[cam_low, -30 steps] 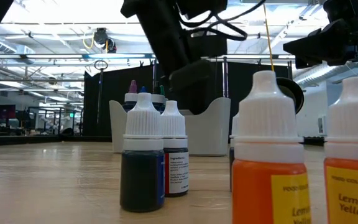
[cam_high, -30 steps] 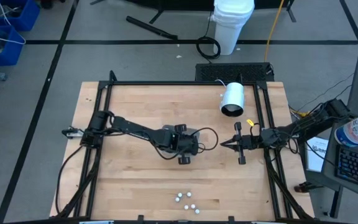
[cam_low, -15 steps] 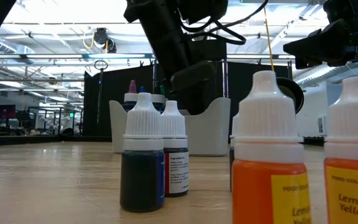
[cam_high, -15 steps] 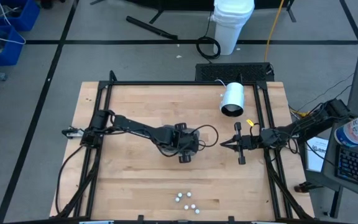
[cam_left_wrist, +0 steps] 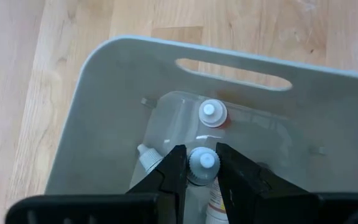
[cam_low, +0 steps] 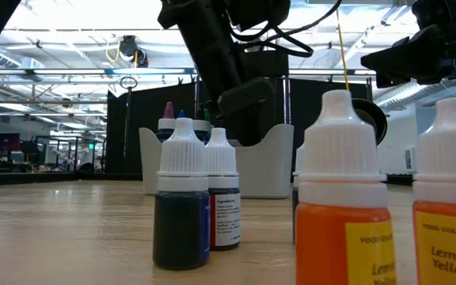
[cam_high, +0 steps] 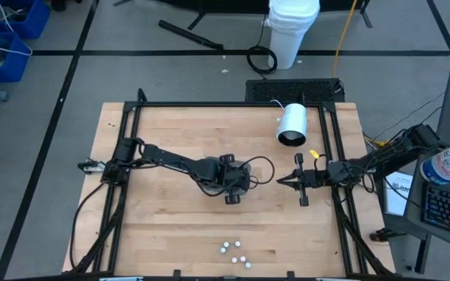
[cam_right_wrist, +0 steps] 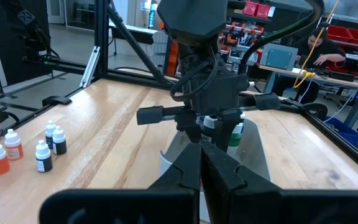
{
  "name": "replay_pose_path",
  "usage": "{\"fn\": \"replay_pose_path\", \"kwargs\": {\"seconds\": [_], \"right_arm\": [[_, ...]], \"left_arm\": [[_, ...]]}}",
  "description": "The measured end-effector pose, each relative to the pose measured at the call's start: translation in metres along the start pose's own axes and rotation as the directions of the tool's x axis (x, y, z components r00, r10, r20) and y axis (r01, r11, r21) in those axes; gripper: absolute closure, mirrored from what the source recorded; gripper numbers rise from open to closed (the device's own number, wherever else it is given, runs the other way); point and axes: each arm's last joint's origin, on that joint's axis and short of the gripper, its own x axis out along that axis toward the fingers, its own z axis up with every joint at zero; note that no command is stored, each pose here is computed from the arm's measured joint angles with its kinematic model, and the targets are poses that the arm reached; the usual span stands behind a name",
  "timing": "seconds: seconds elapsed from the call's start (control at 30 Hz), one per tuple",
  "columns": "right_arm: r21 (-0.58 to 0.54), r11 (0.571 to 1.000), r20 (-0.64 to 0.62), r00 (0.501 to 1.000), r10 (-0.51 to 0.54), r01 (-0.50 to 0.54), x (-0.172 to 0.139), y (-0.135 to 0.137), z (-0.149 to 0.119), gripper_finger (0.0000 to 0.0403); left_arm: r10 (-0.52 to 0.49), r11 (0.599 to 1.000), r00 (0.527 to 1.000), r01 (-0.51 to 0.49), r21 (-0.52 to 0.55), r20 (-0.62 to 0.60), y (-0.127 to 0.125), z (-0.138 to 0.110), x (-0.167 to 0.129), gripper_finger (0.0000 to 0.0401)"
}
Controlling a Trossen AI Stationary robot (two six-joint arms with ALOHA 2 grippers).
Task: Pick & Place food coloring
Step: Put the green food coloring bottle into the gray bin
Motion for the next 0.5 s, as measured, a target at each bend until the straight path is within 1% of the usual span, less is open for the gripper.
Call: {"fn": "replay_pose_path", "kwargs": {"seconds": [0.2,0.5], "right_arm": [[0.0,1.0,0.0,1.0,0.0,0.0,0.0,0.0,0.0,0.0403],[0.0,1.0,0.0,1.0,0.0,0.0,0.0,0.0,0.0,0.0403]], "left_arm": [[-0.068,0.998,0.998,0.068,-0.001,-0.006,-0.0019,-0.0001,-0.0002,0.0323],[-0.071,0.997,0.997,0.071,-0.001,-0.006,-0.0022,-0.0001,-0.0003,0.0287]]}}
